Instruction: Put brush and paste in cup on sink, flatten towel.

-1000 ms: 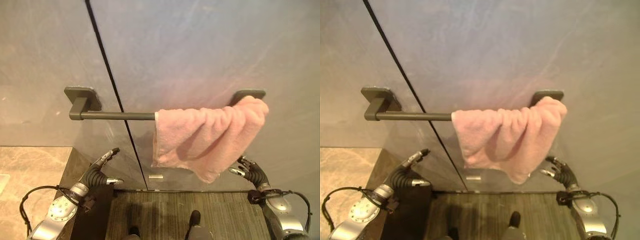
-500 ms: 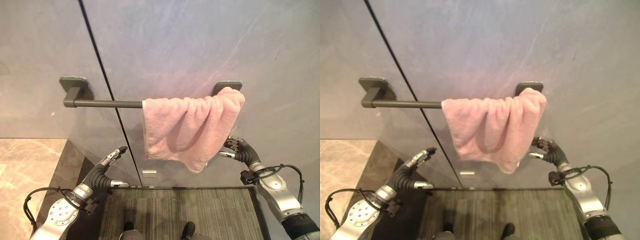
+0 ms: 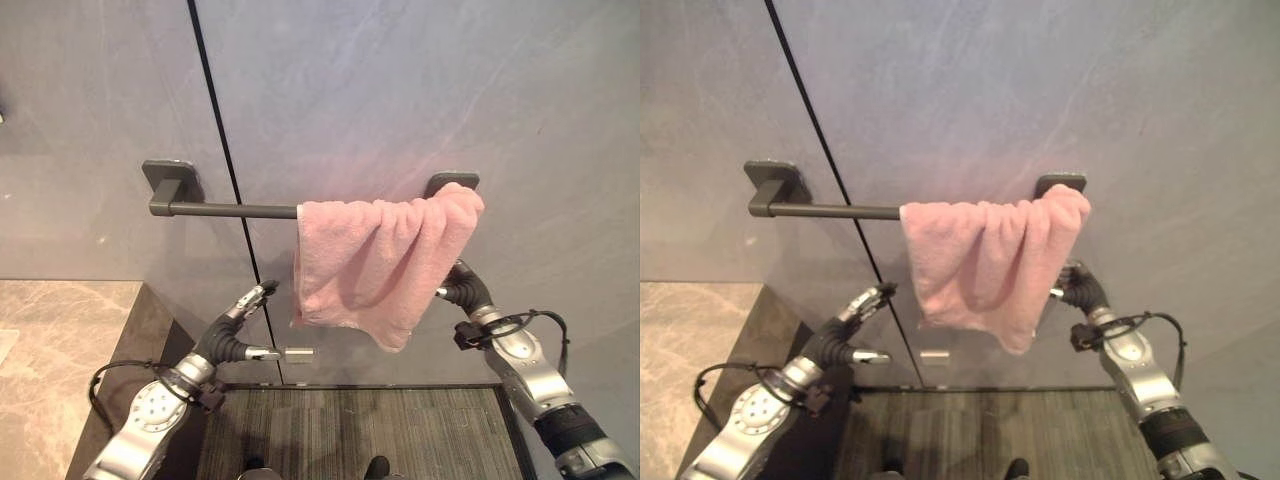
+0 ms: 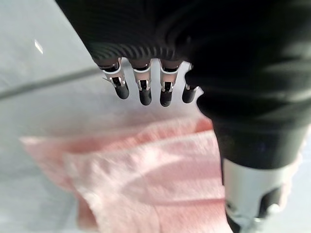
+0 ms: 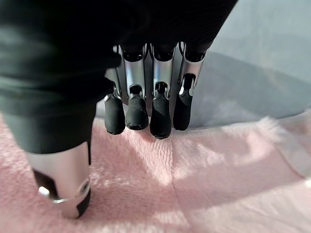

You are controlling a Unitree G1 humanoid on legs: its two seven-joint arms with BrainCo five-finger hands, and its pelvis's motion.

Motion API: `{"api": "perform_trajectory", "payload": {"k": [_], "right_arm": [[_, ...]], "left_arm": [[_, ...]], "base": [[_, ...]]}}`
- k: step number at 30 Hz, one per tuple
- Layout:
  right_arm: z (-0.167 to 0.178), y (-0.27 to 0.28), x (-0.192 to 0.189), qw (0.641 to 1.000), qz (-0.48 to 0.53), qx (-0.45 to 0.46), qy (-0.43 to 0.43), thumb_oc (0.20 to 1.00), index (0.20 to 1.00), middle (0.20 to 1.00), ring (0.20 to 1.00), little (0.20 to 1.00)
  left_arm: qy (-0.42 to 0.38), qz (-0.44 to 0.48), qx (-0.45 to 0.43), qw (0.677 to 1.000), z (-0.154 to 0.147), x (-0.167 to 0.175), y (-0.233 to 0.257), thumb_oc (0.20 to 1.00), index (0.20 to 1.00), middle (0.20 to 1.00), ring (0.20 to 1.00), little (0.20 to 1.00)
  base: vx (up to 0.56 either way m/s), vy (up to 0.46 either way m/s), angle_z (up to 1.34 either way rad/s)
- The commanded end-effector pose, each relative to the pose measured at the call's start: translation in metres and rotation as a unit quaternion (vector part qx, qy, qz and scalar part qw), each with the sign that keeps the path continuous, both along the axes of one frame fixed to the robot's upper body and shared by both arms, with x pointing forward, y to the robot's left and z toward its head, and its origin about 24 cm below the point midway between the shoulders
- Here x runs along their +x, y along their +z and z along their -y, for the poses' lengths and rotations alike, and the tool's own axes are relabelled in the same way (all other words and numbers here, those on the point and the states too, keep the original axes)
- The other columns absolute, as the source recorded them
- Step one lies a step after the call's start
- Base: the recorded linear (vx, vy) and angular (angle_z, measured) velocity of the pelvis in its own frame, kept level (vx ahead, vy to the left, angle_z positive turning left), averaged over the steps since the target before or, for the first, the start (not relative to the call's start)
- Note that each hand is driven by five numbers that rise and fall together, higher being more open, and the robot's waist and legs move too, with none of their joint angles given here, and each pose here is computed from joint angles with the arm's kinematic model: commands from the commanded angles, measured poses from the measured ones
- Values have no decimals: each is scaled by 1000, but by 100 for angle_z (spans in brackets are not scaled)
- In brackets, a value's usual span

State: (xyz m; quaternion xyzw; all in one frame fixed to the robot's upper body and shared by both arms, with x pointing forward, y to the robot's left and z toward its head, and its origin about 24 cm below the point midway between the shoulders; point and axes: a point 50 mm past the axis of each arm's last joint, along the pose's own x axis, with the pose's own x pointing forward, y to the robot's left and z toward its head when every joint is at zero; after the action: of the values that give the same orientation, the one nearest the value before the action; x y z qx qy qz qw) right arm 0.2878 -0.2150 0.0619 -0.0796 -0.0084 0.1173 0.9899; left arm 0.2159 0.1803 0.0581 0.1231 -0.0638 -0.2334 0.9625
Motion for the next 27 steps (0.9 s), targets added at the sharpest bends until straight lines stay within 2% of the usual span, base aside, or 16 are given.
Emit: {"api": "perform_trajectory", "payload": {"k": [1,7,8,9,11,19,27], "right_arm": [[-26,60,33,991,123,35,27,1000,1000,1000,1000,1000],[-40,55,45,994,100,41,32,1000,1000,1000,1000,1000],[-44,56,46,993,97,49,39,570,570,570,570,570],[-47,56,47,993,95,54,43,200,200,200,200,200],[-51,55,48,993,91,68,43,200,200,200,200,200],[-58,61,43,990,113,70,50,200,200,200,200,200],[-53,103,1,965,234,65,98,200,200,200,200,200]], "left_arm": [[-16,45,9,999,15,10,12,1000,1000,1000,1000,1000],[-14,33,-12,999,36,21,3,1000,1000,1000,1000,1000],[-14,29,-16,999,40,22,1,1000,1000,1000,1000,1000],[-12,30,-15,999,41,24,1,1000,1000,1000,1000,1000],[-3,29,-16,999,44,27,-1,200,200,200,200,200],[18,35,-26,999,44,34,2,200,200,200,200,200],[116,141,-23,983,-8,12,43,200,200,200,200,200]], "base": [[0,0,0],[23,-12,-3],[0,0,0],[0,0,0],[10,-5,-2],[3,2,-2],[6,13,4]]}}
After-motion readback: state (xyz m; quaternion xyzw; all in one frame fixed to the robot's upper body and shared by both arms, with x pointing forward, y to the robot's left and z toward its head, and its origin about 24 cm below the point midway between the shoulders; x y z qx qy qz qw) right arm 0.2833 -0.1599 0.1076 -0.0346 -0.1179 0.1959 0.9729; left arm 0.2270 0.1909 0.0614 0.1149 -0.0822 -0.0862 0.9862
